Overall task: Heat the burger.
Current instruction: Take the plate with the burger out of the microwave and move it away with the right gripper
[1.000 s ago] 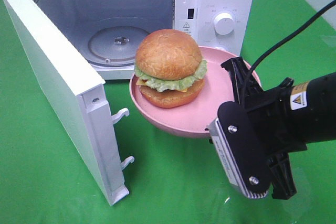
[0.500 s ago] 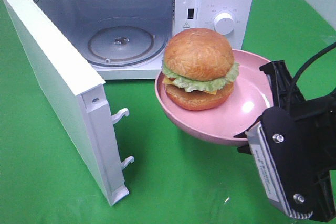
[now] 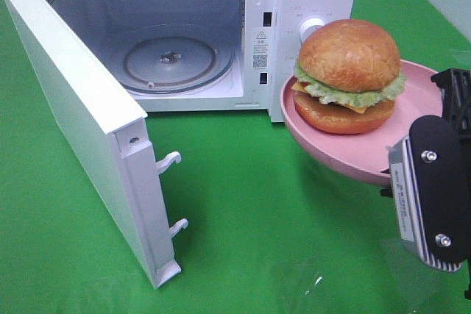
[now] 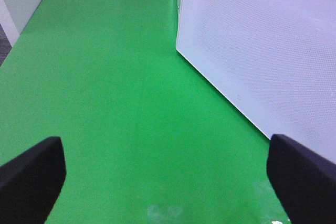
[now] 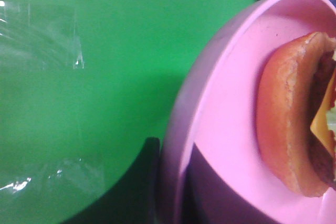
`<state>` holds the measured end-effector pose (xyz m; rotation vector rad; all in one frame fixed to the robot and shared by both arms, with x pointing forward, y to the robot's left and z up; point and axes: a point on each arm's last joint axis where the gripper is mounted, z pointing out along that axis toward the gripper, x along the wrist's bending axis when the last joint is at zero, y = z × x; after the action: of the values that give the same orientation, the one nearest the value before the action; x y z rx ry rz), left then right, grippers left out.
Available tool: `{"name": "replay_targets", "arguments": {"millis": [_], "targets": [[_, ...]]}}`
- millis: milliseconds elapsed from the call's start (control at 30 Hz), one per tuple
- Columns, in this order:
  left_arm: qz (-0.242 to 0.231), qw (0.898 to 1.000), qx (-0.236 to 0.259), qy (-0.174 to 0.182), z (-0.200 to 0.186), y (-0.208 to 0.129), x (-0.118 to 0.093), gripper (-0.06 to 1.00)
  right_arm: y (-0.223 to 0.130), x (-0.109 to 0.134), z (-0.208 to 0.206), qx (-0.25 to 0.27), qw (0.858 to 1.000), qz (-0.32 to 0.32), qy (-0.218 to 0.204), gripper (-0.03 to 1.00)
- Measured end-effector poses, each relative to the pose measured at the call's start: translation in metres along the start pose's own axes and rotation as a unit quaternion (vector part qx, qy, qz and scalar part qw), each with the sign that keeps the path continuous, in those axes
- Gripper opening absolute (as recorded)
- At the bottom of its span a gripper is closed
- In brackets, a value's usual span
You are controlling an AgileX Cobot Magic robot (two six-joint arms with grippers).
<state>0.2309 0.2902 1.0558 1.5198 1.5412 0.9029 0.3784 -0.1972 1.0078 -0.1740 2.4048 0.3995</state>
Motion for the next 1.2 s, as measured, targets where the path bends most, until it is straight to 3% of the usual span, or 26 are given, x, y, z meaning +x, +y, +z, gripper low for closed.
{"name": "replay_targets", "arguments": {"millis": [200,300,367,467,667,1000,1033,1200], "targets": [[0.000,1.000,0.000,0.000,0.000,0.000,0.000,0.98,-0.012,-0.002,-0.001,0.062,0.996,0.068,-0.015,0.07],[0.000,1.000,0.000,0.000,0.000,0.000,0.000,0.98,-0.013,-0.002,-0.001,0.069,0.994,0.078,-0.018,0.07],[0.000,1.000,0.000,0.000,0.000,0.000,0.000,0.98,-0.018,-0.003,-0.002,0.094,0.985,0.139,-0.033,0.07],[0.000,1.000,0.000,0.000,0.000,0.000,0.000,0.98,-0.020,-0.004,-0.002,0.104,0.980,0.165,-0.040,0.07],[0.000,1.000,0.000,0.000,0.000,0.000,0.000,0.98,-0.027,-0.002,-0.004,0.137,0.949,0.278,-0.052,0.07],[0.000,1.000,0.000,0.000,0.000,0.000,0.000,0.98,-0.037,-0.002,0.000,0.200,0.912,0.347,-0.086,0.07],[0.000,1.000,0.000,0.000,0.000,0.000,0.000,0.98,-0.038,-0.001,0.005,0.217,0.901,0.365,-0.085,0.07],[0.000,1.000,0.000,0.000,0.000,0.000,0.000,0.98,-0.039,0.001,0.019,0.240,0.880,0.400,-0.087,0.07]]}}
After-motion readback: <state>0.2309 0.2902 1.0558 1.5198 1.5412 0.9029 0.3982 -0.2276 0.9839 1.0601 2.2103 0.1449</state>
